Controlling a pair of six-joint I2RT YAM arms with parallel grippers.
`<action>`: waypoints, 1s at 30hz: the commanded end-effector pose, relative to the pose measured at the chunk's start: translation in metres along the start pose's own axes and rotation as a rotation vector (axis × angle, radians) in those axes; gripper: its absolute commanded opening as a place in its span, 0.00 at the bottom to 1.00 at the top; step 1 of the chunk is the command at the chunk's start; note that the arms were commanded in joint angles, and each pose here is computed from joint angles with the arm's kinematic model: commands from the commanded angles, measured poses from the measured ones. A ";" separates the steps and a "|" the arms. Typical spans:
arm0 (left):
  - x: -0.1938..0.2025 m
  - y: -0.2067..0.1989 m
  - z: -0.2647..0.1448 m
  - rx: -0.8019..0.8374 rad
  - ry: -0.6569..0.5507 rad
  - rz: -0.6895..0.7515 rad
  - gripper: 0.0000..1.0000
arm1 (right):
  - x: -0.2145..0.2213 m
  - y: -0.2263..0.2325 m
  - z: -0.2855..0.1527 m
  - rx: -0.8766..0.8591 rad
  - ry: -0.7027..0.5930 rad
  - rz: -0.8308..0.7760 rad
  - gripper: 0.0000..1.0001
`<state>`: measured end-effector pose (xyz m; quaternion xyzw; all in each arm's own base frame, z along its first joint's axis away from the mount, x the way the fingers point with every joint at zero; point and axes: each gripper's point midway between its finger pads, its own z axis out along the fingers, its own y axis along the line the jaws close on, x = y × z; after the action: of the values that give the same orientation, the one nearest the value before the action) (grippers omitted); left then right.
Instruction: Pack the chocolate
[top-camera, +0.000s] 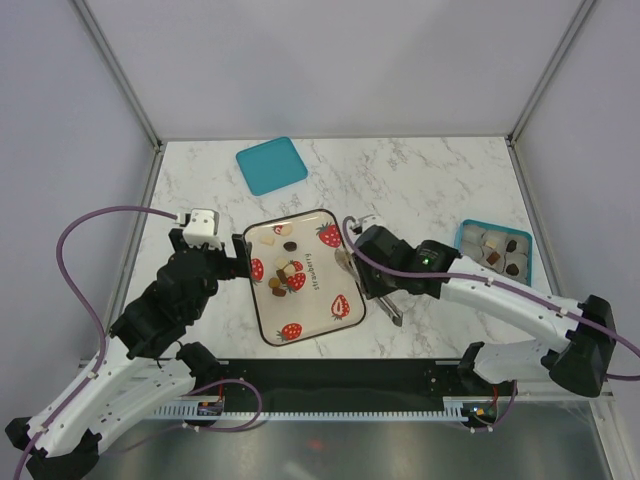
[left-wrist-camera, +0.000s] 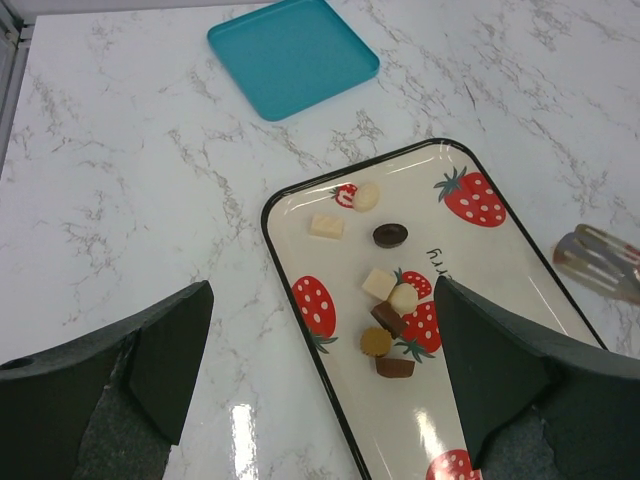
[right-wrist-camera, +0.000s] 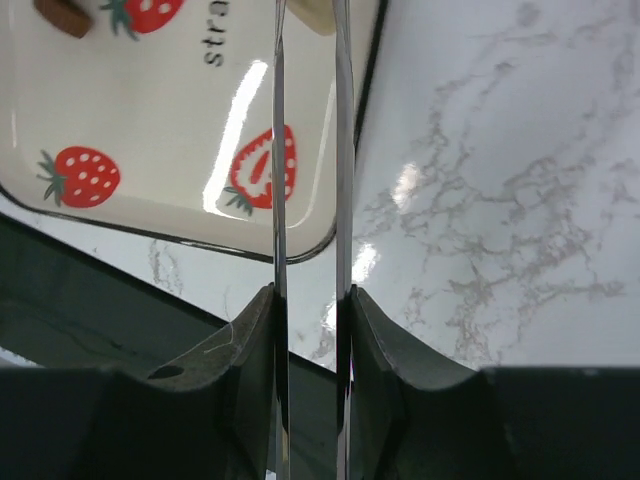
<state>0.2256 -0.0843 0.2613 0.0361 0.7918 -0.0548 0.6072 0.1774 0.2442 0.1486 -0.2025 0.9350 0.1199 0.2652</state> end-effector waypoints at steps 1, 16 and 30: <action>-0.009 -0.007 -0.001 0.034 -0.029 -0.014 1.00 | 0.006 -0.043 -0.015 0.120 0.000 0.138 0.39; -0.010 -0.023 -0.006 0.137 -0.023 -0.025 1.00 | 0.033 -0.163 -0.083 0.479 -0.006 0.551 0.39; -0.018 -0.024 -0.014 0.167 -0.061 -0.049 1.00 | 0.064 -0.202 -0.100 0.601 0.056 0.684 0.39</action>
<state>0.2134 -0.1024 0.2683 0.0697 0.7826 -0.1183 0.6072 0.1810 0.0197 0.1741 0.1981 0.9485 -0.0719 0.2364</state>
